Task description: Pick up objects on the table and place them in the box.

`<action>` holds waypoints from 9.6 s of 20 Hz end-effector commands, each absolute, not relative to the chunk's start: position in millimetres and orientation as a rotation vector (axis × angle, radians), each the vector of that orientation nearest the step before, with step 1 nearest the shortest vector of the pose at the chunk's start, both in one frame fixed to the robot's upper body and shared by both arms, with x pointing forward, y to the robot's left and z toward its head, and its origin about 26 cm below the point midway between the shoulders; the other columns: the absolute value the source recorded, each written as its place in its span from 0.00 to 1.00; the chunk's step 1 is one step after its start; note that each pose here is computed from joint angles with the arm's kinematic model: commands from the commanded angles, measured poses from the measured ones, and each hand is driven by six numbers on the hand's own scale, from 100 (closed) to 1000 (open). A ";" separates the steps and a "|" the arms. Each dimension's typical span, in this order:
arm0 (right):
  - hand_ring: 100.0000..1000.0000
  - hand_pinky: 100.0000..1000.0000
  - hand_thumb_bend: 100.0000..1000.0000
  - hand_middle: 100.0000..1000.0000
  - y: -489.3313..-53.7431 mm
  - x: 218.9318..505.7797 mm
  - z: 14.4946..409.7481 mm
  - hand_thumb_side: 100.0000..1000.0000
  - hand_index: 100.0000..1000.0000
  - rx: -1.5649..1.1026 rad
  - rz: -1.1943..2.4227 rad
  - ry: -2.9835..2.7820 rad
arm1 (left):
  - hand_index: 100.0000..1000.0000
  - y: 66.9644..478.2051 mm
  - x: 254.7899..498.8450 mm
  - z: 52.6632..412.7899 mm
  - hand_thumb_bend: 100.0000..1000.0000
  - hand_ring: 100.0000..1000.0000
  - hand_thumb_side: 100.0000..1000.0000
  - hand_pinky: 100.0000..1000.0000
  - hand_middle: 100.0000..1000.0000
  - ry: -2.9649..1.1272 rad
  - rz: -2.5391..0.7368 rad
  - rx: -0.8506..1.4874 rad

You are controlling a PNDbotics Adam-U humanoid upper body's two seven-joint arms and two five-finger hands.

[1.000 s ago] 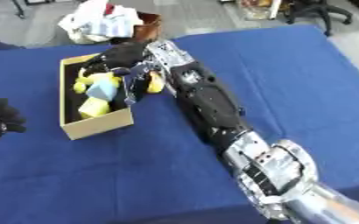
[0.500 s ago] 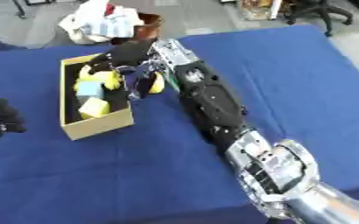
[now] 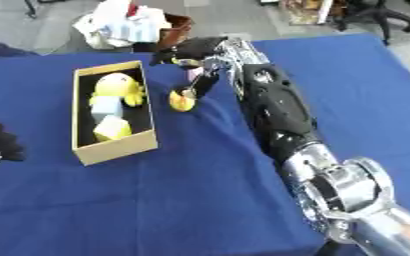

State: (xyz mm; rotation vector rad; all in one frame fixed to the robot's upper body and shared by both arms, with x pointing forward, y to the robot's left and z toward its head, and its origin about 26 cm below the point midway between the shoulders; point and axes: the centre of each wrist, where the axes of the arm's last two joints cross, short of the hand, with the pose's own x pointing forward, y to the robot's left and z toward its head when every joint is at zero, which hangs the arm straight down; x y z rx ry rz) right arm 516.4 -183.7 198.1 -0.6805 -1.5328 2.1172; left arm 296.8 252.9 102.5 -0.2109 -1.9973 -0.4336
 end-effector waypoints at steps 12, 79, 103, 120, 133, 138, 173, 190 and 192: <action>0.98 0.90 0.00 1.00 -230.4 519.8 216.8 0.07 1.00 -0.867 1.898 -1.426 | 0.77 255.5 297.7 115.5 0.00 0.62 0.79 0.60 0.59 -2.032 -0.489 -0.201; 0.98 0.88 0.00 1.00 -260.2 515.4 155.9 0.06 1.00 -1.015 1.503 -1.515 | 0.77 252.4 298.5 117.5 0.00 0.62 0.80 0.60 0.58 -2.041 -0.503 -0.231; 0.46 0.32 0.00 0.52 -247.6 516.7 177.8 0.00 0.83 -1.190 1.321 -1.730 | 0.77 251.6 298.6 117.4 0.00 0.62 0.80 0.60 0.58 -2.042 -0.502 -0.238; 0.57 0.45 0.00 0.64 -131.3 505.4 221.1 0.05 0.99 -0.606 2.034 -2.137 | 0.77 250.1 298.6 117.1 0.00 0.62 0.79 0.60 0.58 -2.041 -0.506 -0.252; 1.00 0.91 0.00 1.00 -96.0 494.1 217.3 0.50 1.00 -0.372 2.376 -1.839 | 0.77 251.3 298.3 116.6 0.00 0.62 0.80 0.60 0.58 -2.038 -0.501 -0.249; 1.00 0.93 0.00 1.00 -101.3 492.4 238.0 0.47 1.00 -0.369 2.392 -1.850 | 0.77 252.4 298.1 116.5 0.00 0.62 0.80 0.60 0.58 -2.039 -0.498 -0.243; 0.97 0.88 0.00 1.00 -229.3 510.7 160.5 0.61 1.00 -0.532 1.973 -1.502 | 0.77 253.2 298.8 119.0 0.00 0.62 0.79 0.60 0.59 -2.055 -0.479 -0.235; 0.68 0.65 0.00 0.52 -212.6 508.0 158.6 0.05 0.82 -0.675 1.846 -1.715 | 0.77 252.2 299.1 118.7 0.00 0.62 0.79 0.60 0.59 -2.053 -0.482 -0.241; 0.59 0.60 0.00 0.40 -214.8 508.0 159.1 0.03 0.70 -0.710 1.753 -1.807 | 0.77 252.2 299.1 118.6 0.00 0.62 0.79 0.60 0.59 -2.053 -0.481 -0.240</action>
